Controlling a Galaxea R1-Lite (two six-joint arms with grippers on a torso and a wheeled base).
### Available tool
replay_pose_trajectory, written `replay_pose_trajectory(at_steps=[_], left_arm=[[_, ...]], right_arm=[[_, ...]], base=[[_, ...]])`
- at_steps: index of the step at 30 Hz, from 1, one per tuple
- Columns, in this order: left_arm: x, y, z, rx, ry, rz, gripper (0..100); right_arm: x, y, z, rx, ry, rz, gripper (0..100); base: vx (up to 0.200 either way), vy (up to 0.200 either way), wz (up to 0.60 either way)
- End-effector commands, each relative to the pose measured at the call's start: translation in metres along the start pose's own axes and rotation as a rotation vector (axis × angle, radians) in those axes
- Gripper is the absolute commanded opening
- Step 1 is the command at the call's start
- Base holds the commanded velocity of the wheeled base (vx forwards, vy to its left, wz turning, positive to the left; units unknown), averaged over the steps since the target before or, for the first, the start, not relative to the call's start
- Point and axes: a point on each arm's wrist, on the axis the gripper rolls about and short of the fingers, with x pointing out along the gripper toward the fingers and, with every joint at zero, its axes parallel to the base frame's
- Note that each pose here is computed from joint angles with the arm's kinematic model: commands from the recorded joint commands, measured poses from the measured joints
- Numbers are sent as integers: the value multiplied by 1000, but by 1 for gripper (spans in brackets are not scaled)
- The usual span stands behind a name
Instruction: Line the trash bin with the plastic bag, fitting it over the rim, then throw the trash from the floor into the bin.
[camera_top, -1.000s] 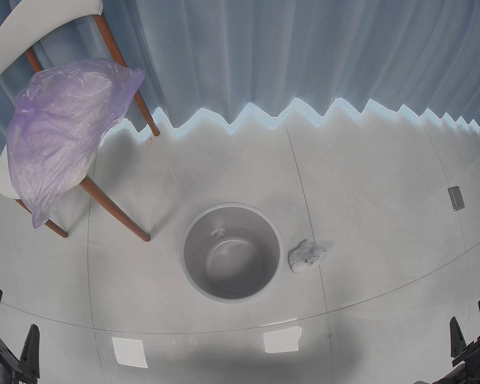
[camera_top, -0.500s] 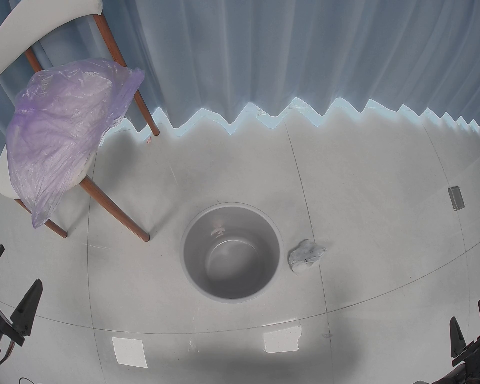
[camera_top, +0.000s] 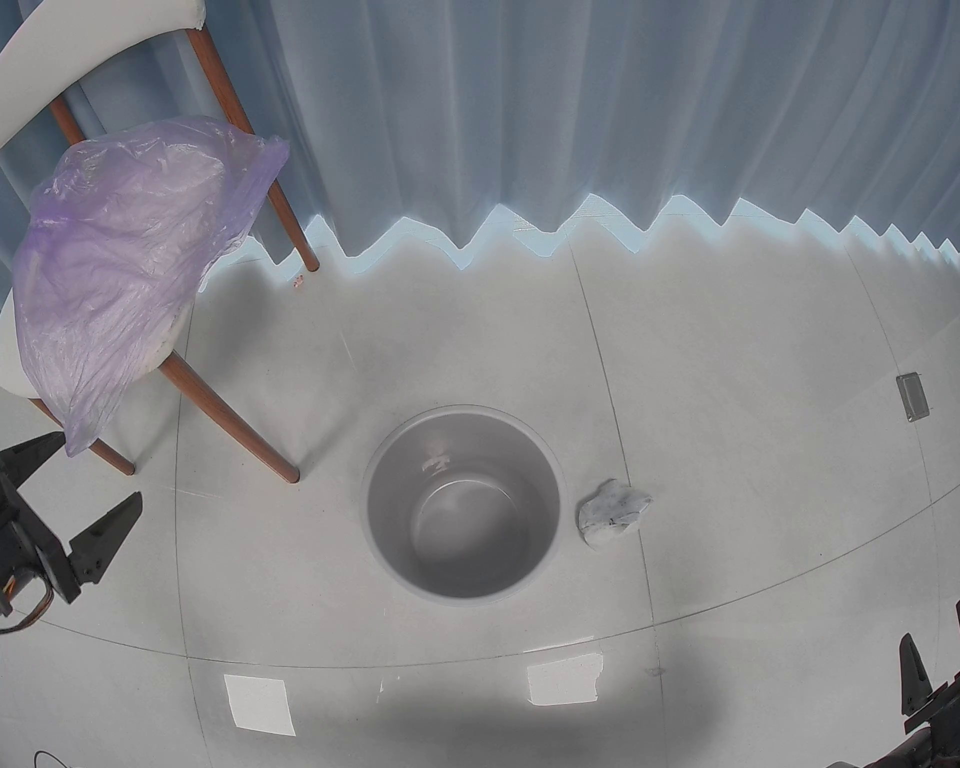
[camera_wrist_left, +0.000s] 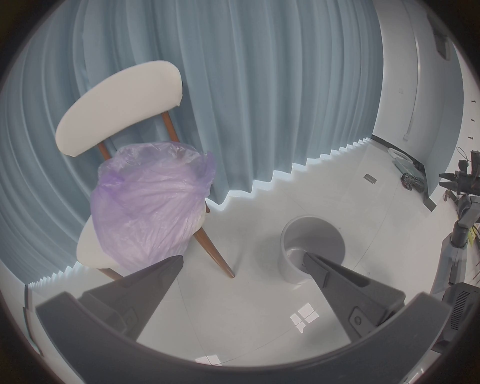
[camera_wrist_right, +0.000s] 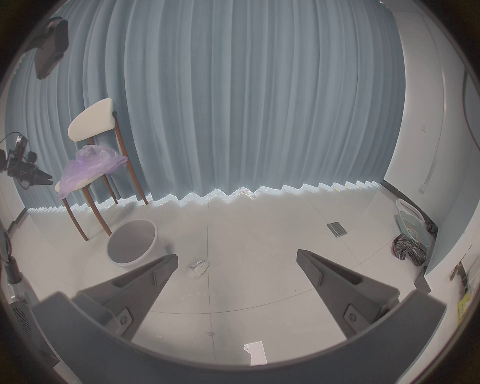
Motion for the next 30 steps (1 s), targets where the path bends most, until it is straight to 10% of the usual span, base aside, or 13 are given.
replay_pose_trajectory(at_steps=[1,8,15,30], left_arm=[[48,13,4,-14,98,-23,100],[94,25,11,13,10,-59,100],[128,43,16,259,-97,-72,100],[152,81,27,293,-109,44,100]], right_arm=[[0,0,-5,0,0,0,100],[0,0,-5,0,0,0,100],[0,0,-5,2,0,0,100],[0,0,-5,0,0,0,100]], base=[[0,0,0],[0,0,0],[0,0,0],[0,0,0]])
